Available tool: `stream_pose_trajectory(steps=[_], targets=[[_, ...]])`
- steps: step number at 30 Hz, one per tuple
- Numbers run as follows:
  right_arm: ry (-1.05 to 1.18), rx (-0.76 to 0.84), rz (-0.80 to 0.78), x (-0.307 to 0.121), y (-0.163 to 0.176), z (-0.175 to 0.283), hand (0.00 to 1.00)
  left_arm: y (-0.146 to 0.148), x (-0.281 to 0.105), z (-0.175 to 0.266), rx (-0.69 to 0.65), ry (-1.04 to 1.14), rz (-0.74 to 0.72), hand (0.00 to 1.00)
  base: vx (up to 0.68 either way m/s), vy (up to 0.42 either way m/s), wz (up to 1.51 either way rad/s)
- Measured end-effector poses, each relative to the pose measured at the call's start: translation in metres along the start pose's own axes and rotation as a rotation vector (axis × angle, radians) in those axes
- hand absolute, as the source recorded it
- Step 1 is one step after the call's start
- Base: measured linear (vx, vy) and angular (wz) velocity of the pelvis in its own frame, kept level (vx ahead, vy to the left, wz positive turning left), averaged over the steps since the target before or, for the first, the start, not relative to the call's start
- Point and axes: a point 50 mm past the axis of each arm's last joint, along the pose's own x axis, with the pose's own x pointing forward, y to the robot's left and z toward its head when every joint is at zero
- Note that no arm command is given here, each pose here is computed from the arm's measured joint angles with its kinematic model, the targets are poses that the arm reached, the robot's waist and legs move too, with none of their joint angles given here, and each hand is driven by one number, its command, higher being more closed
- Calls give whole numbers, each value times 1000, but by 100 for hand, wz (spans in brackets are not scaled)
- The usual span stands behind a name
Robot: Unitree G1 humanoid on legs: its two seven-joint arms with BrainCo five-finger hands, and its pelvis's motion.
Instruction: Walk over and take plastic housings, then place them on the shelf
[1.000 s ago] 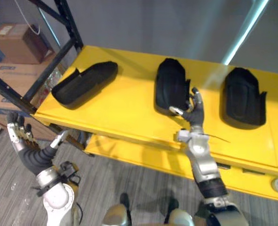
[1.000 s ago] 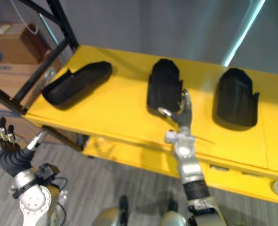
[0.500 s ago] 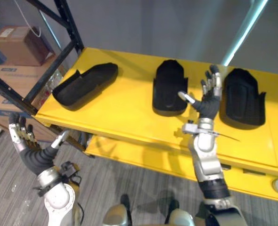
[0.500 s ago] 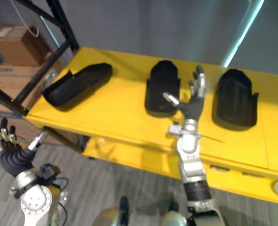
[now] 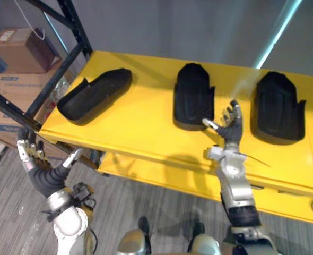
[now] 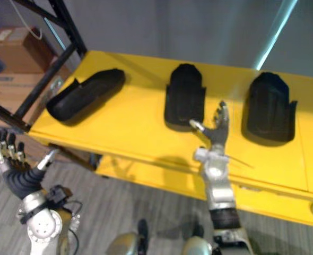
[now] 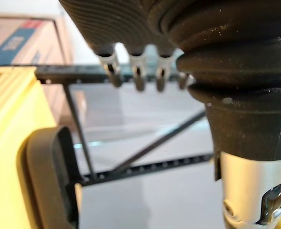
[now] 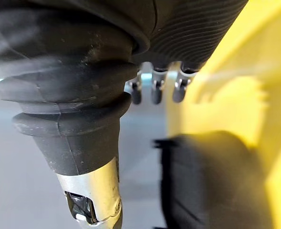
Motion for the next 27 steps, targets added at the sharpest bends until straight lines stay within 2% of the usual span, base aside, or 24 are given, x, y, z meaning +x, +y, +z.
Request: stream_pose_trajectory(steps=[6, 27], targets=[[47, 11, 102, 1, 3, -3, 0, -2, 1, 0, -1, 4, 0, 0, -1, 1, -1], [89, 69, 266, -3, 9, -7, 0, -6, 4, -1, 1, 12, -10, 0, 0, 0, 0]])
